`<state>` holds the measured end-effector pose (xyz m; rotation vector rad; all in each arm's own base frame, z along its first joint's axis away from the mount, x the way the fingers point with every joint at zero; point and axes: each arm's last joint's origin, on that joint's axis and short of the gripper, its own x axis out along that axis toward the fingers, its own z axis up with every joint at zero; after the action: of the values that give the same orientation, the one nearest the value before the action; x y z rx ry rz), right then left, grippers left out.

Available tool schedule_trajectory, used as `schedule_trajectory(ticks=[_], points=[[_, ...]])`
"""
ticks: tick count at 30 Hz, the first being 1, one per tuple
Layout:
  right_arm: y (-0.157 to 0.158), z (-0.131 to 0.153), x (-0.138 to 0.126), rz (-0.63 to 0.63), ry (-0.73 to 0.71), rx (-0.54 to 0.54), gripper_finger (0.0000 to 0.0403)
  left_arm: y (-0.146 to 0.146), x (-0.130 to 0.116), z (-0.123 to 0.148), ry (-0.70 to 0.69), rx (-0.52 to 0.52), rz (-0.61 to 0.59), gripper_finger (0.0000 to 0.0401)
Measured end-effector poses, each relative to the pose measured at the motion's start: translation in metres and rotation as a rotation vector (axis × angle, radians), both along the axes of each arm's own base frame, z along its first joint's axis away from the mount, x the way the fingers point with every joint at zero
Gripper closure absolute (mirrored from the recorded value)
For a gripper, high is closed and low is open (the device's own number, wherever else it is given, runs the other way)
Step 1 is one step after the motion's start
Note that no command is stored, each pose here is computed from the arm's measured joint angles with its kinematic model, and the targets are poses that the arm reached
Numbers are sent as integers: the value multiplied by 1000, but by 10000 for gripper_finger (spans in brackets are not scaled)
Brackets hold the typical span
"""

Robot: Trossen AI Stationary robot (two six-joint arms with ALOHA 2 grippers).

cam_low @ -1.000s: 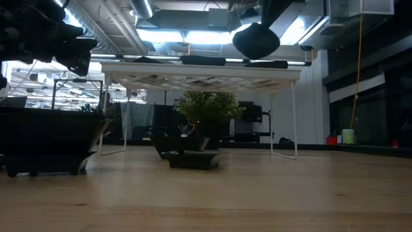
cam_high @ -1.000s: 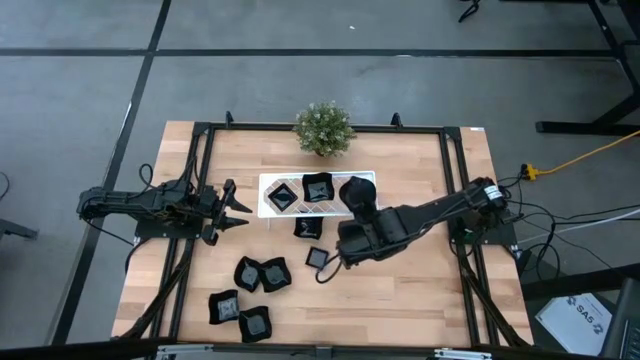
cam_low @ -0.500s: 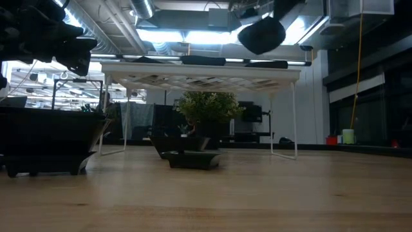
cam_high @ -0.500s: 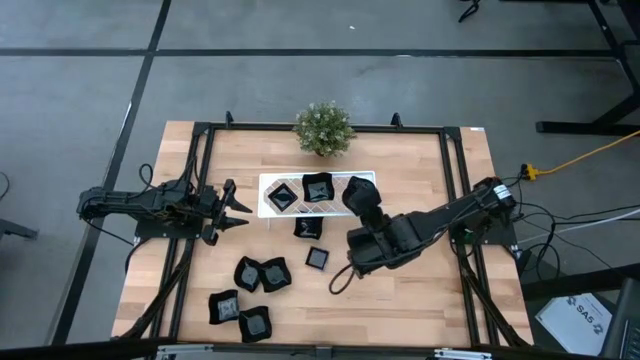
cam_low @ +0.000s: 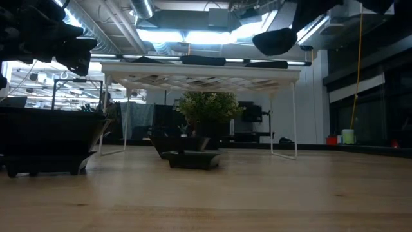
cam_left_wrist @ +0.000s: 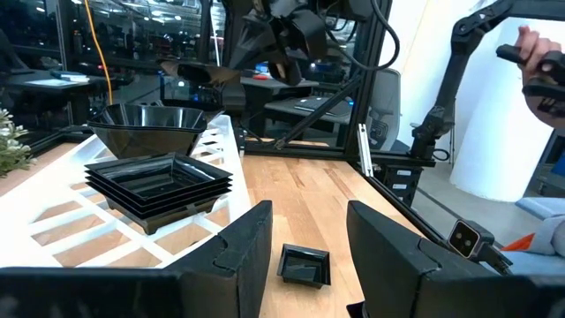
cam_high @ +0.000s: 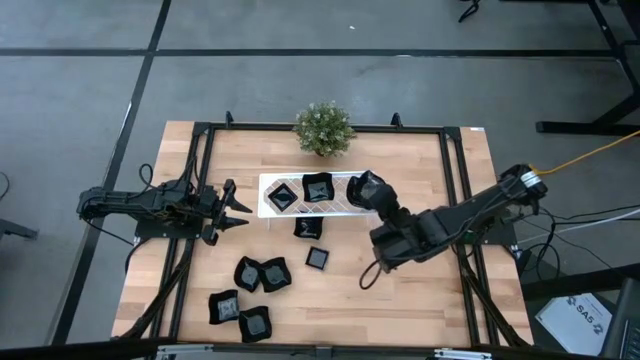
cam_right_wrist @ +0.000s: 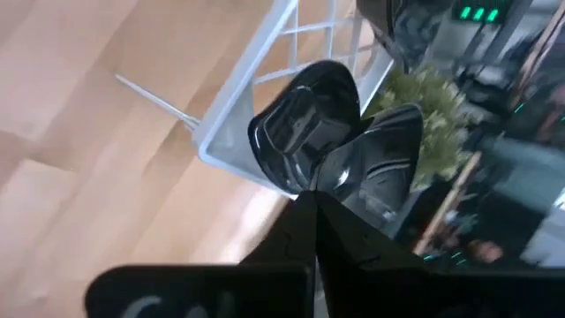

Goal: Pick & Place Mini shaped plates
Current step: Stack the black leaf-shaped plate on top of the black leaf-shaped plate on the shelf

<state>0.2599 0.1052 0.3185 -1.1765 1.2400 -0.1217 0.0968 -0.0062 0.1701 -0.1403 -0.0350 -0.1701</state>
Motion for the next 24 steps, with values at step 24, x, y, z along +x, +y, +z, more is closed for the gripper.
schedule_trajectory(ticks=[24], points=[[-3, -24, 4, 226, 168, -89, 394, 0, 0, 0, 0, 0, 0, 258]])
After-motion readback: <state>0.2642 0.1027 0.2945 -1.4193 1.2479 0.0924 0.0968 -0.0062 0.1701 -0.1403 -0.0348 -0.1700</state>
